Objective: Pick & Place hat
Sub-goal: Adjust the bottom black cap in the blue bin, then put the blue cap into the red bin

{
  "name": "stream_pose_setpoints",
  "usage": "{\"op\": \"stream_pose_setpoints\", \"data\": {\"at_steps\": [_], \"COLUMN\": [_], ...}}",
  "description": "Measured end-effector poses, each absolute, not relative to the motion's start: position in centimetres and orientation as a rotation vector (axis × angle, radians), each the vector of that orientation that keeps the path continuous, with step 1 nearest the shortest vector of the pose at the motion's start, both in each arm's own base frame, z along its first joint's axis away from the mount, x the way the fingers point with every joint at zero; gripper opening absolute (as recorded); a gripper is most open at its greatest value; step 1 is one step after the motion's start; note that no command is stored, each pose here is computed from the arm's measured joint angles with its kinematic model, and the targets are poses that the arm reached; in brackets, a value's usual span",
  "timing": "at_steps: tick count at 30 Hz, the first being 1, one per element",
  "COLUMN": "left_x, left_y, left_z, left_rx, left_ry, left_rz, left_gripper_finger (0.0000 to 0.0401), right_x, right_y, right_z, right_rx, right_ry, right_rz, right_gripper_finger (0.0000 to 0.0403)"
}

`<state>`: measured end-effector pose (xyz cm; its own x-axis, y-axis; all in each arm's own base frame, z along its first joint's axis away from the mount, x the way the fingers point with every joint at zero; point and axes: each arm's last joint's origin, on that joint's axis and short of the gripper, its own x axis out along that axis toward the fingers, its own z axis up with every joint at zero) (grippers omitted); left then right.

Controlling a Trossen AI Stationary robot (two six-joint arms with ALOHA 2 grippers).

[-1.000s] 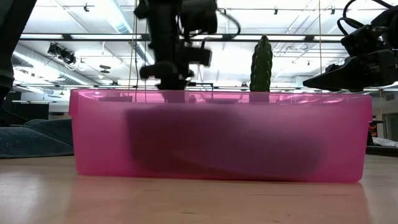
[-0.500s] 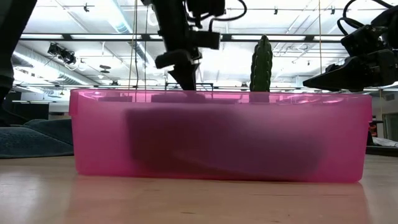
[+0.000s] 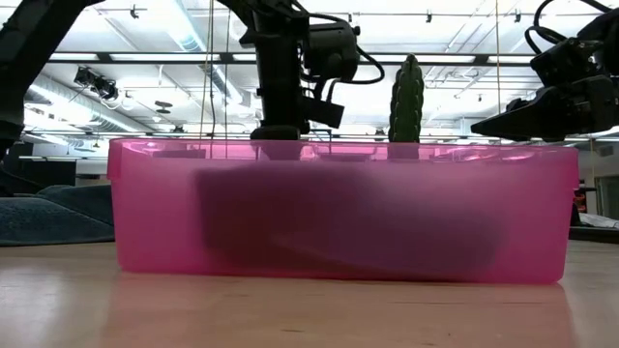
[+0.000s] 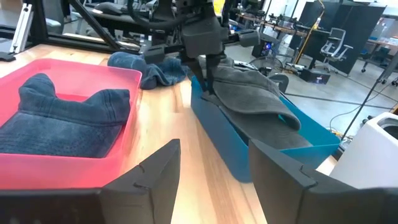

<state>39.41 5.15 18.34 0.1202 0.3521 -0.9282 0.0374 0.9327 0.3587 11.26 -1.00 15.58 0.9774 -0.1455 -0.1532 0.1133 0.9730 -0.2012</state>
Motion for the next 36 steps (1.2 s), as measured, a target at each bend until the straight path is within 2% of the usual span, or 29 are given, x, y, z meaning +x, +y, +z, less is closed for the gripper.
{"op": "stream_pose_setpoints", "data": {"at_steps": [8,16,20,29,36], "left_x": [39.1,38.5,37.9,36.9,33.8], "left_y": [4.3,4.0,4.0,1.6,-2.8], "left_z": [19.5,21.0,21.2,23.5,27.5], "left_rx": [0.306,0.372,0.372,0.344,0.315], "left_ry": [1.431,1.472,1.515,1.473,1.413], "left_rz": [0.22,0.267,0.282,0.275,0.273], "left_gripper_finger": [0.0063,0.0173,0.0206,0.0209,0.0192], "right_x": [11.3,11.3,11.3,11.3,11.3], "right_y": [-1.0,-1.0,-1.0,-1.0,-1.0], "right_z": [15.6,15.6,15.6,15.6,15.6], "right_rx": [-0.193,-0.193,-0.193,-0.193,-0.193], "right_ry": [0.168,0.168,0.168,0.167,0.168], "right_rz": [-0.131,-0.131,-0.131,-0.131,-0.131], "right_gripper_finger": [0.0193,0.0193,0.0193,0.0193,0.0193]}}
